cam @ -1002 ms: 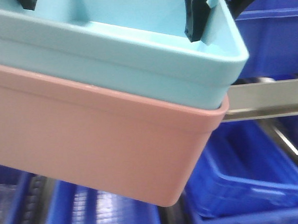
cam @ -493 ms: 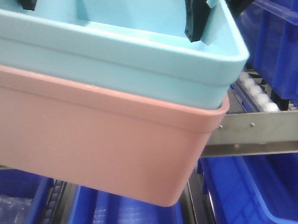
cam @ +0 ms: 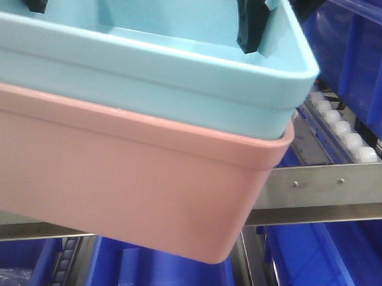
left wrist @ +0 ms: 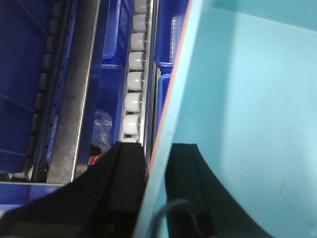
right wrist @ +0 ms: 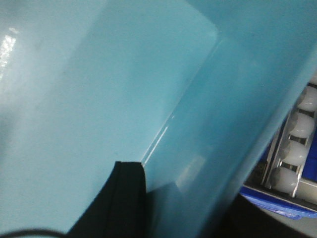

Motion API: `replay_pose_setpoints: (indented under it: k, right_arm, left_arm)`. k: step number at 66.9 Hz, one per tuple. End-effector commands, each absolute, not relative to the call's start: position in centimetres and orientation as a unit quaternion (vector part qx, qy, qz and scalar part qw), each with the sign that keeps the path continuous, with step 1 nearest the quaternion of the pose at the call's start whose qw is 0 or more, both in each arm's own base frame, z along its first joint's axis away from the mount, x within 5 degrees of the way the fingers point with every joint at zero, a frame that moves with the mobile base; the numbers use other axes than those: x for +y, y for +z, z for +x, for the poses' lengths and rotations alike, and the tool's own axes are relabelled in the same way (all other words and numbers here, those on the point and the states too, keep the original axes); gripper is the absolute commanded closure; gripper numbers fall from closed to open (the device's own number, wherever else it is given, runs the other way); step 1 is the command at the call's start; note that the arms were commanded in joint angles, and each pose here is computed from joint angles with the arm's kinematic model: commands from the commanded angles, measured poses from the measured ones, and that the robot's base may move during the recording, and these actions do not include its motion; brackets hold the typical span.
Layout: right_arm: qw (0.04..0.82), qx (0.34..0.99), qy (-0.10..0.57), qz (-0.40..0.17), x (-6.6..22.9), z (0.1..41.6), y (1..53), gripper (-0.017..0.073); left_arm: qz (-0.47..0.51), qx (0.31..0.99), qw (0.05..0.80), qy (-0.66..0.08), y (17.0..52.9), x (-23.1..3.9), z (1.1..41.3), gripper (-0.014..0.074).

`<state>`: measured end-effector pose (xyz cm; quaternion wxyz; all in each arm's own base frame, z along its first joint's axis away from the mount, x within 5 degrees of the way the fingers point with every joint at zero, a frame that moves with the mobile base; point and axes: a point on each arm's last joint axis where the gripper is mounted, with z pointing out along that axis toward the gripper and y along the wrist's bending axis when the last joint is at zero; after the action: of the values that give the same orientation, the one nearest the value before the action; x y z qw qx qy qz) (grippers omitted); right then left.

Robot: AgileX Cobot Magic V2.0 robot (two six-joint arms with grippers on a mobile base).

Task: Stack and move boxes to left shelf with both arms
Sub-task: 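Hold the stacked bins above the shelf rail with both grippers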

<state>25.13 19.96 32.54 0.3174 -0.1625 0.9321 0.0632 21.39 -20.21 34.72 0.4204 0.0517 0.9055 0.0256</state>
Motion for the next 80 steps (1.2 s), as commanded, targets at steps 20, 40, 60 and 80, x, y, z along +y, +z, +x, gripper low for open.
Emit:
replay_pose_setpoints:
  k: [20, 40, 60, 80]
  right_arm:
    - [0.442, 0.853, 0.209, -0.181, 22.53, 24.41, 37.71, 0.0502]
    - [0.442, 0.853, 0.209, -0.181, 22.53, 24.41, 37.71, 0.0502]
    - [0.442, 0.853, 0.210, -0.181, 22.53, 24.41, 37.71, 0.0502]
    - [0.442, 0.853, 0.210, -0.181, 22.53, 24.41, 37.71, 0.0502]
  left_arm:
    - [0.117, 0.852, 0.491, -0.139, 38.16, -23.28, 20.57, 0.0607]
    - [0.117, 0.852, 0.491, -0.139, 38.16, -23.28, 20.57, 0.0607]
    - [0.117, 0.852, 0.491, -0.139, 38.16, -23.28, 20.57, 0.0607]
    - [0.117, 0.851, 0.492, -0.140, 38.17, -23.29, 20.57, 0.0607]
